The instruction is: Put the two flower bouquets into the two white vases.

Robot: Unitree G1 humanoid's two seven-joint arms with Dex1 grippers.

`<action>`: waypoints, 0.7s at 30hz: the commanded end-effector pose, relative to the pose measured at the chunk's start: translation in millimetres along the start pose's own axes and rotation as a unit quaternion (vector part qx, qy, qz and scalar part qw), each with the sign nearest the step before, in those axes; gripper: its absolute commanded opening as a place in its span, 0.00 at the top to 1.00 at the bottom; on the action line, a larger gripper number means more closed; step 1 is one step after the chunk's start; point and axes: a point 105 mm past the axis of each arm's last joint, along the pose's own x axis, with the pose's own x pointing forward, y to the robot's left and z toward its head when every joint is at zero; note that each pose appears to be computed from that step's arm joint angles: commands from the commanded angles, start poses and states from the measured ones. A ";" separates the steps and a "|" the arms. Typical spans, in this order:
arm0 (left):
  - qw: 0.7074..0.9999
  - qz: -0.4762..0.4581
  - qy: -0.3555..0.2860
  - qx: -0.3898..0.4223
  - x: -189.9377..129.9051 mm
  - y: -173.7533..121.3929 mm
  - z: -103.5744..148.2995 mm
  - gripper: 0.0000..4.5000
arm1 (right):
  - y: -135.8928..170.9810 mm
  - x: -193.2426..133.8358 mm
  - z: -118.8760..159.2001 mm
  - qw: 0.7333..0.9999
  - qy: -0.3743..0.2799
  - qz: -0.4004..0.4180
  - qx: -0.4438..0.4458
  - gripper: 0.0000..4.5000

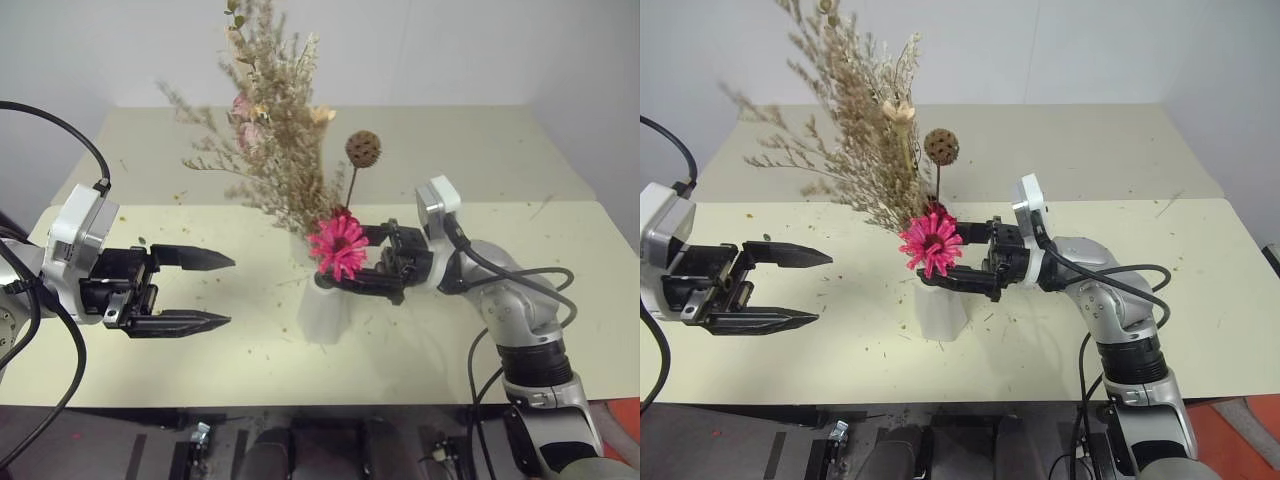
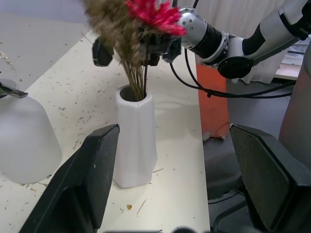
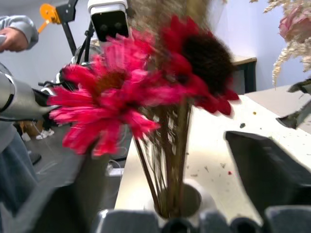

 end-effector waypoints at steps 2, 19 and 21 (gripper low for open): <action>1.000 -0.001 0.005 0.022 0.0 -2.1 6.9 0.13 | 1.7 -21.0 12.3 0.999 0.010 -0.016 -0.045 0.00; 0.998 0.061 -0.021 0.008 -0.5 -2.8 -5.1 0.13 | -8.2 -94.7 -5.3 0.981 0.159 -0.082 -0.074 0.00; 0.998 0.065 -0.025 0.005 1.0 -5.9 -6.5 0.13 | -8.8 -100.7 -9.2 0.978 0.173 -0.088 -0.074 0.00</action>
